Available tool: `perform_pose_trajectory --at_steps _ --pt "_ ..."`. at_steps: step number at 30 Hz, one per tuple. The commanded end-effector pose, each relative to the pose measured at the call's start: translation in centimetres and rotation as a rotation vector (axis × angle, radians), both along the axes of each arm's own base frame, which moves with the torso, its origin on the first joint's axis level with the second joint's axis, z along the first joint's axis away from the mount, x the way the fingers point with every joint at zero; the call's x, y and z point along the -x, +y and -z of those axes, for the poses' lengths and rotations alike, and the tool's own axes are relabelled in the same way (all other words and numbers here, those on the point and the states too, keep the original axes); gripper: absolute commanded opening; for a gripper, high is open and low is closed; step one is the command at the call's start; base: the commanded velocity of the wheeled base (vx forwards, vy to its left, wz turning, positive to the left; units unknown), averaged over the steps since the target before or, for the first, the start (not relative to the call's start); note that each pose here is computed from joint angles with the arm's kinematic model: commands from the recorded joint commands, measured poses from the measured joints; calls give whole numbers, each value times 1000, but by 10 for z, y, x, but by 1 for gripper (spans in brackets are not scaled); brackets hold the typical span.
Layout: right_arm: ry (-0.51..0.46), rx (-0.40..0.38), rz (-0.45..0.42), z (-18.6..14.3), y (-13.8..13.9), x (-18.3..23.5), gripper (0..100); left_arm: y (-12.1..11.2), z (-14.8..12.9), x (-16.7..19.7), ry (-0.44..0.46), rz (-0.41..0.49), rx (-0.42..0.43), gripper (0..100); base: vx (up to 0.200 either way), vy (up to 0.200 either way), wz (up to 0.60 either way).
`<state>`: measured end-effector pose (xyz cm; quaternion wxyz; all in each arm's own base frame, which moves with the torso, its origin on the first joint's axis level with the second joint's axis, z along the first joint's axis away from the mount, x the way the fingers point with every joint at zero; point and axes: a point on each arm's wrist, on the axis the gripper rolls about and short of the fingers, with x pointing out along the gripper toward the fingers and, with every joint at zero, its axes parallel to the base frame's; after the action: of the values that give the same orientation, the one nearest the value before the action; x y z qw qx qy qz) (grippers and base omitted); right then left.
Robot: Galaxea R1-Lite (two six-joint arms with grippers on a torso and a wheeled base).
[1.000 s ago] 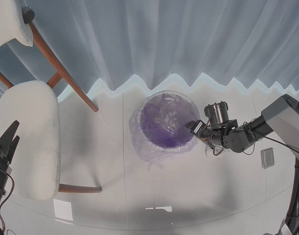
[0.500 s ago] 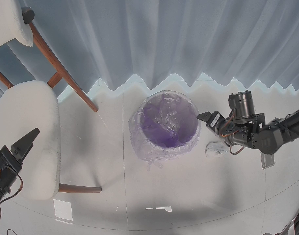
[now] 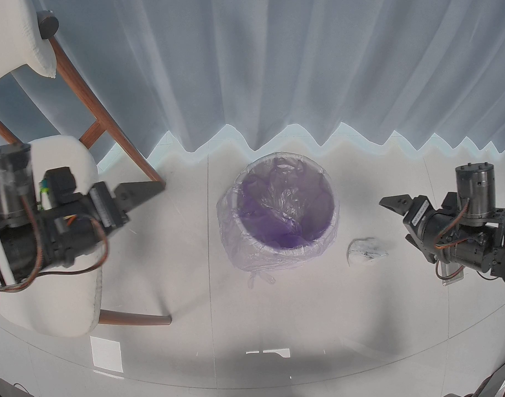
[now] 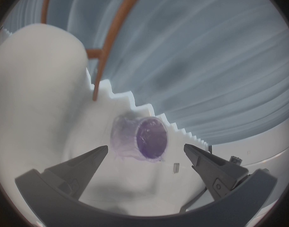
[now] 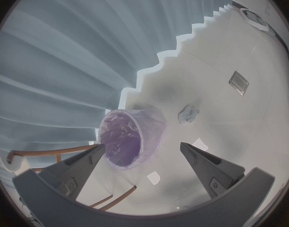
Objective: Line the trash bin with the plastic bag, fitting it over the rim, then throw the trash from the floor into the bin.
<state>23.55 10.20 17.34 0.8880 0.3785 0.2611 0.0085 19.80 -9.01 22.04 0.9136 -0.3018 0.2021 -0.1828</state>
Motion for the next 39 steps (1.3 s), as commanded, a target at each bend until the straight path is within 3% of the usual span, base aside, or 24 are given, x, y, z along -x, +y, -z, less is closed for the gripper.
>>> perform_pose_trajectory --at_steps 1,2,4,12,25,39 --pt "-70 -39 47 -15 -25 34 100 -72 29 -46 153 120 -45 100 0 0 0" --pt "-79 -46 55 -17 -30 40 100 -96 47 -54 259 137 -34 100 0 0 0" --pt "-78 -52 63 -16 -32 43 100 -105 59 -59 314 133 -40 100 0 0 0" --pt "-77 -85 91 -16 -37 48 100 -113 109 -80 470 54 -119 100 0 0 0" --pt "-77 -105 114 -17 -40 49 100 -153 124 -135 493 -4 -9 100 0 0 0" --pt "-61 -100 115 -11 -43 56 100 -182 141 -175 639 -165 183 100 0 0 0"
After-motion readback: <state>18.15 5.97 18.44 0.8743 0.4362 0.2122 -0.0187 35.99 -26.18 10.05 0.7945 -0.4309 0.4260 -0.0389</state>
